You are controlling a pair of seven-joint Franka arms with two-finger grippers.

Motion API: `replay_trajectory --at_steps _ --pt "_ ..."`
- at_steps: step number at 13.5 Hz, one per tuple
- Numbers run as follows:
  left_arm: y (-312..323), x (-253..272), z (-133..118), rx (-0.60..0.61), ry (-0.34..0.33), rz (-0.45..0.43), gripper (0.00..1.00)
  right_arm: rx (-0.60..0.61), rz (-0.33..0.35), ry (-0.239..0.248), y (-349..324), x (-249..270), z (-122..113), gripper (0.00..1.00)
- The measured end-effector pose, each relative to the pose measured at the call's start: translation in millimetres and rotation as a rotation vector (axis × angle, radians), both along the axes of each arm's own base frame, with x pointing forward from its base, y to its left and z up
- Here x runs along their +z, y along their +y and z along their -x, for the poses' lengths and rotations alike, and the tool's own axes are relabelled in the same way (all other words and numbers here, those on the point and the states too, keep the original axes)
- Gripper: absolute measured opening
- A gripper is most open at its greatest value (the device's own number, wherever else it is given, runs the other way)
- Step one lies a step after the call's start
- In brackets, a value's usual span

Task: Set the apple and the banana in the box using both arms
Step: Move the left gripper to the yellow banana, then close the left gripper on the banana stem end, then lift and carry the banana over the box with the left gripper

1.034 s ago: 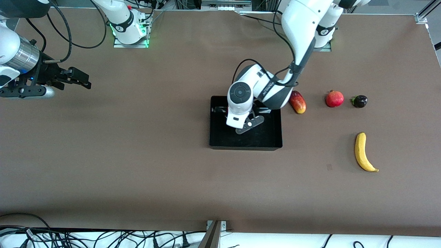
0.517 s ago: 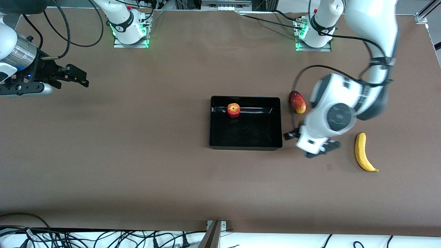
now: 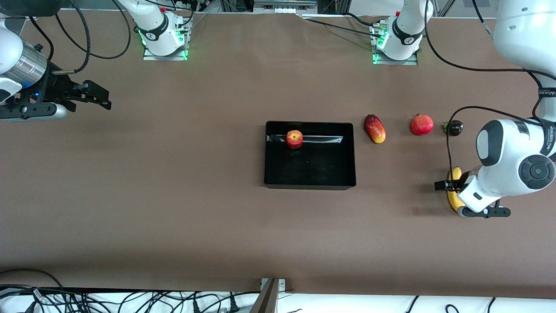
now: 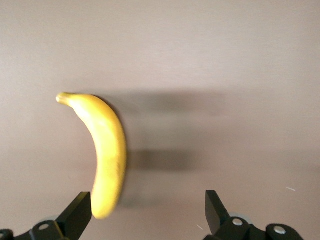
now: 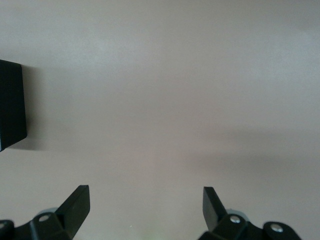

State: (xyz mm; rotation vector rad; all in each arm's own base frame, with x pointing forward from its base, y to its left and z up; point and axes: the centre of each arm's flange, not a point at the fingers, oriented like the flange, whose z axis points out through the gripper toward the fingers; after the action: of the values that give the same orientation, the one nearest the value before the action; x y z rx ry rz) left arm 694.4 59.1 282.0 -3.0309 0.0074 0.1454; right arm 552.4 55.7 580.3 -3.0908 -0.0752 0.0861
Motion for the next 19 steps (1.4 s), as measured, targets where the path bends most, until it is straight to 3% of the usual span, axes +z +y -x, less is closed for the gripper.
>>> replay_trajectory --at_steps 5,9,15,16,19 --pt "27.3 -88.3 3.6 -0.089 -0.079 -0.069 1.0 -0.001 0.0 0.001 -0.4 -0.7 -0.4 1.0" --pt "40.8 -94.9 6.6 -0.103 -0.08 -0.076 1.0 -0.002 -0.001 0.003 -1.3 -1.6 -0.6 1.0" --pt "73.1 -111.6 22.2 -0.098 -0.072 -0.063 0.4 -0.007 0.0 0.006 -4.2 -2.3 -0.8 1.0" --pt "77.2 -111.0 23.7 -0.113 -0.072 -0.06 0.35 -0.009 0.0 0.007 -4.9 -2.5 -0.8 1.0" --pt "61.5 -109.1 26.2 -0.13 -0.021 -0.045 0.35 -0.007 0.0 0.008 -4.0 -2.8 -0.6 1.0"
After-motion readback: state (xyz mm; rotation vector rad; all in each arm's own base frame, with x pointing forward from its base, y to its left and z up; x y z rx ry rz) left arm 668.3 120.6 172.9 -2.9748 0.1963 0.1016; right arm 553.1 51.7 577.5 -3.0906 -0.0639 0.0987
